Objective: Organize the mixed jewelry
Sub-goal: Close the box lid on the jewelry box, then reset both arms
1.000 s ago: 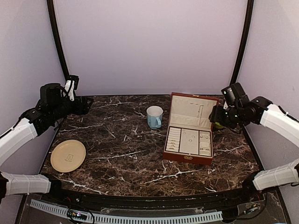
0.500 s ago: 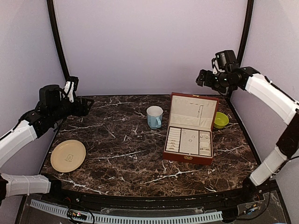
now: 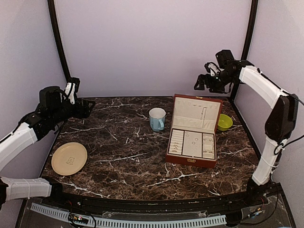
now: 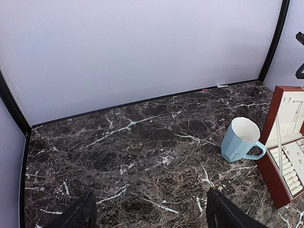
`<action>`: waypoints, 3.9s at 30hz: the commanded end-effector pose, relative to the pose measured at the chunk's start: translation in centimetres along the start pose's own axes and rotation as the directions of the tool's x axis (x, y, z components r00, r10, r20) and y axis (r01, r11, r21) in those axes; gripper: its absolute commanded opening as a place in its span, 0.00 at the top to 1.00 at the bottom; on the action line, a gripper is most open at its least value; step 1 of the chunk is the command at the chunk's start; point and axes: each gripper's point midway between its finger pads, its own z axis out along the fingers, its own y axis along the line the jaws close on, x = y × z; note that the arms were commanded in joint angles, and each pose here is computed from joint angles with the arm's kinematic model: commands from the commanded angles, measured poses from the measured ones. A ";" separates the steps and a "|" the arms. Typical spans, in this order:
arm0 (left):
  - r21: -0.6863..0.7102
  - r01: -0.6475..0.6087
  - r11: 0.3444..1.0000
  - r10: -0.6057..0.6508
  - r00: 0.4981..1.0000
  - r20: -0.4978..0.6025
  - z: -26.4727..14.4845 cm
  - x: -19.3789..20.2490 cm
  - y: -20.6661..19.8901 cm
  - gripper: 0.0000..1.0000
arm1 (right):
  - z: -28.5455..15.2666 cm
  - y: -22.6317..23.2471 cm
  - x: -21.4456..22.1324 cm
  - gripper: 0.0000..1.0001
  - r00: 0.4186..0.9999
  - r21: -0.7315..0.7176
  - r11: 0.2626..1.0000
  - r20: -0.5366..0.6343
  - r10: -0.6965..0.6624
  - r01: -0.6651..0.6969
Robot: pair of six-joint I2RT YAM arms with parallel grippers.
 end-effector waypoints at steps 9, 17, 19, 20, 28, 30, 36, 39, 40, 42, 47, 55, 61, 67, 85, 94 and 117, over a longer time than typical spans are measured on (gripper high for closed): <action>0.076 -0.031 0.997 0.029 0.999 0.028 0.0 -0.6 -1.2 0.21 | 0.2 3.9 4.8 0.07 0.983 -0.252 0.967 -0.161 -0.084 0.041; 0.088 -0.032 0.996 0.029 0.999 0.030 0.0 -0.6 -1.4 0.22 | -1.5 5.2 6.7 0.09 0.979 -0.293 0.955 -0.176 -0.099 0.044; 0.082 -0.031 0.996 0.029 0.999 0.028 0.0 -0.6 -1.3 0.22 | -2.0 5.8 7.4 0.09 0.978 -0.320 0.947 -0.181 -0.099 0.037; 0.072 -0.031 0.997 0.029 0.999 0.024 0.0 -0.5 -1.1 0.22 | -2.2 6.0 7.8 0.09 0.978 -0.329 0.944 -0.185 -0.098 0.032; 0.039 -0.030 0.999 0.029 0.999 0.027 -0.1 -0.5 -0.6 0.22 | -2.6 6.5 12.0 0.10 0.972 -0.344 0.939 -0.230 -0.058 -0.025; 0.040 -0.030 0.999 0.029 0.999 0.026 -0.1 -0.5 -0.6 0.22 | -2.6 6.7 12.9 0.10 0.970 -0.347 0.937 -0.239 -0.045 -0.042; 0.040 -0.030 0.999 0.029 0.999 0.028 -0.2 -0.5 -0.6 0.22 | -2.2 7.1 15.1 0.10 0.965 -0.364 0.927 -0.263 -0.006 -0.093; 0.041 -0.030 0.999 0.029 0.999 0.030 -0.3 -0.6 -0.6 0.22 | -1.8 7.5 16.0 0.10 0.963 -0.375 0.920 -0.268 0.010 -0.113; 0.040 -0.030 0.999 0.029 0.999 0.031 -0.3 -0.6 -0.6 0.22 | -1.7 7.6 16.4 0.10 0.962 -0.378 0.918 -0.273 0.014 -0.120; 0.037 -0.030 0.999 0.029 0.999 0.033 -0.3 -0.6 -0.5 0.22 | -1.5 7.7 17.0 0.11 0.960 -0.380 0.916 -0.278 0.021 -0.130; 0.034 -0.031 0.999 0.029 0.999 0.038 -0.5 -0.7 -0.5 0.22 | -1.8 9.2 18.5 0.14 0.962 -0.412 0.900 -0.273 0.031 -0.146; 0.037 -0.031 0.999 0.029 0.999 0.039 -0.5 -0.6 -0.5 0.22 | -2.1 10.8 22.3 0.37 0.958 -0.432 0.879 -0.275 0.084 -0.201; 0.040 -0.031 0.999 0.029 0.999 0.035 -0.4 -0.5 -0.6 0.22 | -1.2 11.0 24.4 0.41 0.945 -0.445 0.854 -0.295 0.143 -0.268; 0.035 -0.031 0.999 0.029 0.999 0.038 -0.5 -0.5 -0.5 0.22 | -0.3 10.5 26.3 0.43 0.930 -0.425 0.856 -0.332 0.157 -0.296; 0.029 -0.059 0.998 0.058 0.998 0.037 -0.4 -0.4 -0.4 0.22 | 1.1 7.7 29.9 0.44 0.900 -0.302 0.891 -0.379 0.215 -0.340; 0.009 0.023 1.000 -0.024 0.999 0.039 -0.6 -0.5 0.0 0.22 | -1.7 9.7 24.1 0.29 0.974 -0.416 0.886 -0.178 0.141 -0.204; 0.033 0.179 0.983 -0.178 0.983 -0.031 13.2 4.8 4.4 0.15 | 1.5 1.3 1.2 0.05 0.895 -0.097 0.995 0.441 0.063 -0.023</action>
